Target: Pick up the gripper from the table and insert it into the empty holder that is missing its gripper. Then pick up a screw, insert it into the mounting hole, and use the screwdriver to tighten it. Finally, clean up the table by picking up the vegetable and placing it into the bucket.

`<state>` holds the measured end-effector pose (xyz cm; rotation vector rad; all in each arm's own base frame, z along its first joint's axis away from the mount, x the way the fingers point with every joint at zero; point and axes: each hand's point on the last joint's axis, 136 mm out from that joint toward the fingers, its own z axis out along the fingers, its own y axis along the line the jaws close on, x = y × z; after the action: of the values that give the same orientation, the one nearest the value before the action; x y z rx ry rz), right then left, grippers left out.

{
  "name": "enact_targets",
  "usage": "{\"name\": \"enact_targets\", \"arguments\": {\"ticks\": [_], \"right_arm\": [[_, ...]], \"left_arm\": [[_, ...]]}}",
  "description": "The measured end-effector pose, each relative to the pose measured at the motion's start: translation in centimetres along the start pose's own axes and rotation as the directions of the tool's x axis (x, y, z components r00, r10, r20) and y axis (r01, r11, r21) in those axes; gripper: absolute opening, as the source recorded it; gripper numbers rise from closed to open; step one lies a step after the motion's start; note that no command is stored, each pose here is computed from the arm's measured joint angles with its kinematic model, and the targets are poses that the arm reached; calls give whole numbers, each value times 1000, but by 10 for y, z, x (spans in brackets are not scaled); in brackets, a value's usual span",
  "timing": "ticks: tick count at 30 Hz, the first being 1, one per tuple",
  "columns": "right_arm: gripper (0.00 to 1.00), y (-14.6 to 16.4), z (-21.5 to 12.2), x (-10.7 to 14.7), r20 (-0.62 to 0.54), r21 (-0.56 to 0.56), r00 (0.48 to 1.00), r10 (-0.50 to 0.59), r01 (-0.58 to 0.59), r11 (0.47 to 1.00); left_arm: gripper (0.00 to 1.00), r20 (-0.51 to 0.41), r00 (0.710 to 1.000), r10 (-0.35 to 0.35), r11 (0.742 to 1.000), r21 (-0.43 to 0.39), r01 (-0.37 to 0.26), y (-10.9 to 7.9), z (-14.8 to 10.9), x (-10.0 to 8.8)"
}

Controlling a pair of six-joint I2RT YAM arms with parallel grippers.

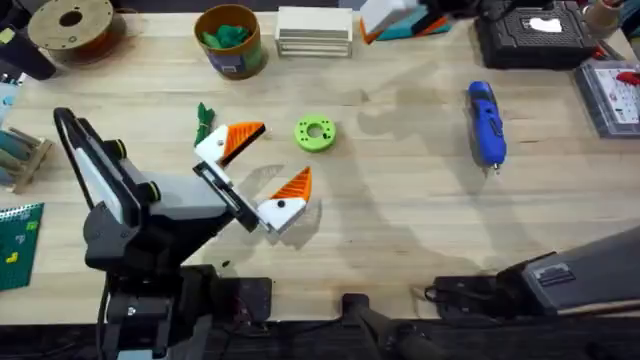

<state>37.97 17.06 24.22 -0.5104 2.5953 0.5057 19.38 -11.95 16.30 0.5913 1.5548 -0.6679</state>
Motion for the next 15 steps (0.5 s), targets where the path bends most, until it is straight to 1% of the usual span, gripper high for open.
{"name": "enact_targets", "arguments": {"ticks": [4,10,15], "right_arm": [[944,5,-15,2,17,0,1000,-7,7,1000],[944,10,-24,21,-42,-3,999,-24,24,1000],[946,27,-34,34,-66,-13,996,-66,65,998]], "left_arm": [[986,0,1000,0,1000,0,0,0,0,0],[986,0,1000,0,1000,0,0,0,0,0],[985,0,1000,0,1000,0,0,0,0,0]]}}
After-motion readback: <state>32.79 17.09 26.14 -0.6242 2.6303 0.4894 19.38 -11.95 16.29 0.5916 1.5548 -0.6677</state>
